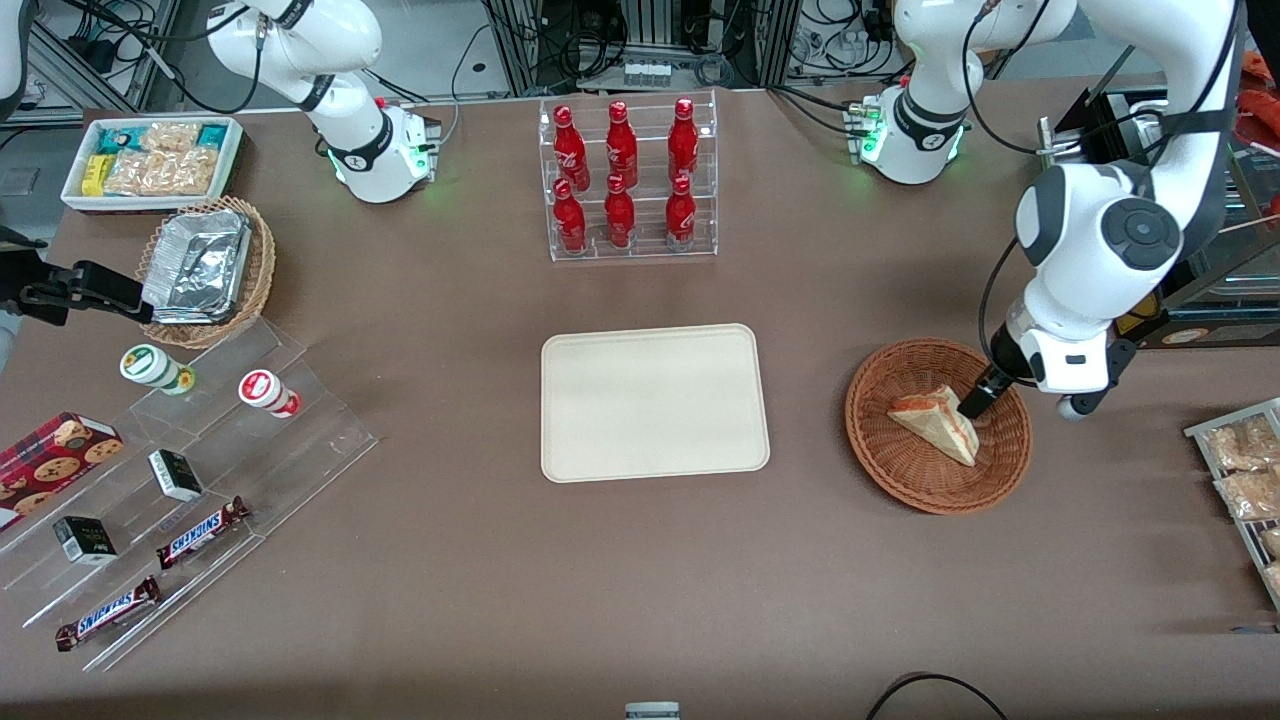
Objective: Place sandwich from basket to tray
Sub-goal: 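Move the left gripper down over the sandwich in the wicker basket, then close the left gripper on the wrapped sandwich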
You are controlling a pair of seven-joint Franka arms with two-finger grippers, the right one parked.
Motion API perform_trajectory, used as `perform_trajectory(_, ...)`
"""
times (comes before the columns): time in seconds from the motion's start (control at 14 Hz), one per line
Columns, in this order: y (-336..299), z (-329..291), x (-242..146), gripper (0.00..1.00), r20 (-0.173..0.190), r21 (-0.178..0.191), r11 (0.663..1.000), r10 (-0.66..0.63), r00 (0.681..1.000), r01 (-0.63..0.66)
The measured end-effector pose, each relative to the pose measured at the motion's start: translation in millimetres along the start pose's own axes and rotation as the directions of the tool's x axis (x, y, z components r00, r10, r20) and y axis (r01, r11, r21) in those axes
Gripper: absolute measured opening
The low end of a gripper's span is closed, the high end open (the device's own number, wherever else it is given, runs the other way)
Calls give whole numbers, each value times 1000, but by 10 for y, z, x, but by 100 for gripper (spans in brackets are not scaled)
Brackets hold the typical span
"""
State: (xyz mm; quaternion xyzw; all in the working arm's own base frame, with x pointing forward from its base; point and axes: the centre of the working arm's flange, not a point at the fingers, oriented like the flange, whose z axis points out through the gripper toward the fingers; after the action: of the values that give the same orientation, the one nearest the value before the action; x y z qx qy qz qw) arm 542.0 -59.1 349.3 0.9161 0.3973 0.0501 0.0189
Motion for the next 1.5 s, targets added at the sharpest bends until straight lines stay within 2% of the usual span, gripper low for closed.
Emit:
perform_trajectory(0.43, -22, 590, -287, 100, 14, -16, 1000, -26, 1000, 27)
perform_trajectory(1.0, -74, 982, -258, 98, 1, -58, 997, -47, 999, 47)
perform_trajectory(1.07, -77, 1021, -255, 95, 0, -61, 997, -49, 999, 49)
perform_trajectory(1.29, -116, 1109, -209, 59, 0, -59, 996, -60, 998, 60)
perform_trajectory(1.43, -118, 1091, -165, 42, -5, -63, 996, -67, 998, 66)
perform_trajectory(1.5, -98, 1061, -142, 38, -10, -70, 995, -68, 998, 67)
